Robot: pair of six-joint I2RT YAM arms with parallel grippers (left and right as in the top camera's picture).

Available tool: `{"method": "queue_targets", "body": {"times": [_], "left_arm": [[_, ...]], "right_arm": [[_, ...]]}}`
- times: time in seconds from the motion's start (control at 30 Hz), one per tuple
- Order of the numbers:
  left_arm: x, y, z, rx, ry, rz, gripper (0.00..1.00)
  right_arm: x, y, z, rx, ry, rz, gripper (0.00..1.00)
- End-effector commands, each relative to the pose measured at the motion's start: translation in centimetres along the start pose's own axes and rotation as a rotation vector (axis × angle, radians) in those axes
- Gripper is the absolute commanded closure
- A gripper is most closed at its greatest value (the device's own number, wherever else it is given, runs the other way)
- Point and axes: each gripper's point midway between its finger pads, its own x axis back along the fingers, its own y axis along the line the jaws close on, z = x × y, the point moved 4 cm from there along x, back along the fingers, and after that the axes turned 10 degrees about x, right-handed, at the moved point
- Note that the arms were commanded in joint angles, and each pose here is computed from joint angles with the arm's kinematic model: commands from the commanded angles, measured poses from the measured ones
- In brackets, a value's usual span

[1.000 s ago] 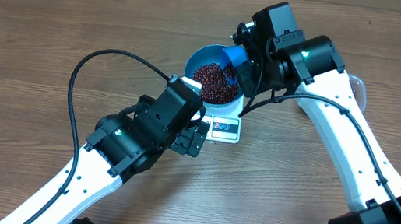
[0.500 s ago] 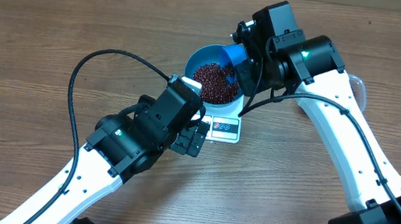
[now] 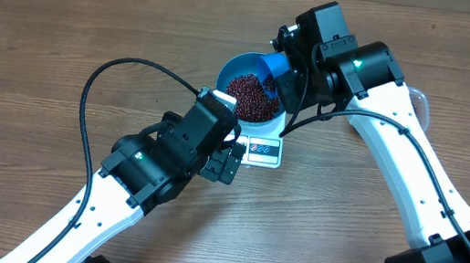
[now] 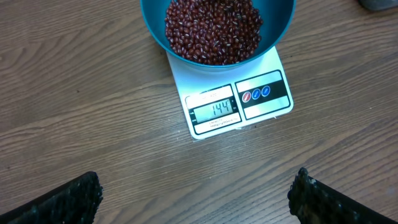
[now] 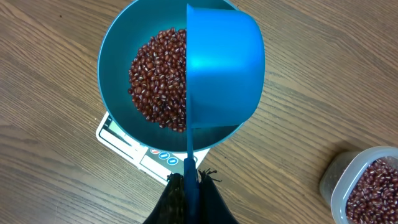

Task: Scoop item into bowl and weigh 150g on scale
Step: 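Tip the scoop over the teal bowl to add beans slowly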

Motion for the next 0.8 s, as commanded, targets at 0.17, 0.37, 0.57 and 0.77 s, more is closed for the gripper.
{"method": "queue_targets", "body": {"times": [0.17,0.37,0.57,0.77], "left_arm": [[0.8,0.0,-0.9,0.014,-0.035,0.008,0.00],[0.8,0.0,-0.9,0.014,-0.035,0.008,0.01],[0.8,0.0,-0.9,0.015,-0.035,0.008,0.01],[0.8,0.0,-0.9,0.014,-0.035,0.008,0.00]], "right_arm": [[1.8,0.1,-0.8,-0.003,-0.055,0.013,0.96],[1.8,1.0,-0.4,0.090,-0.044,-0.049,0.96],[1.8,0.1,-0.6,0.011,-0.051,-0.004,0.96],[1.8,0.1,-0.6,0.011,-0.050,-0.004,0.96]]}}
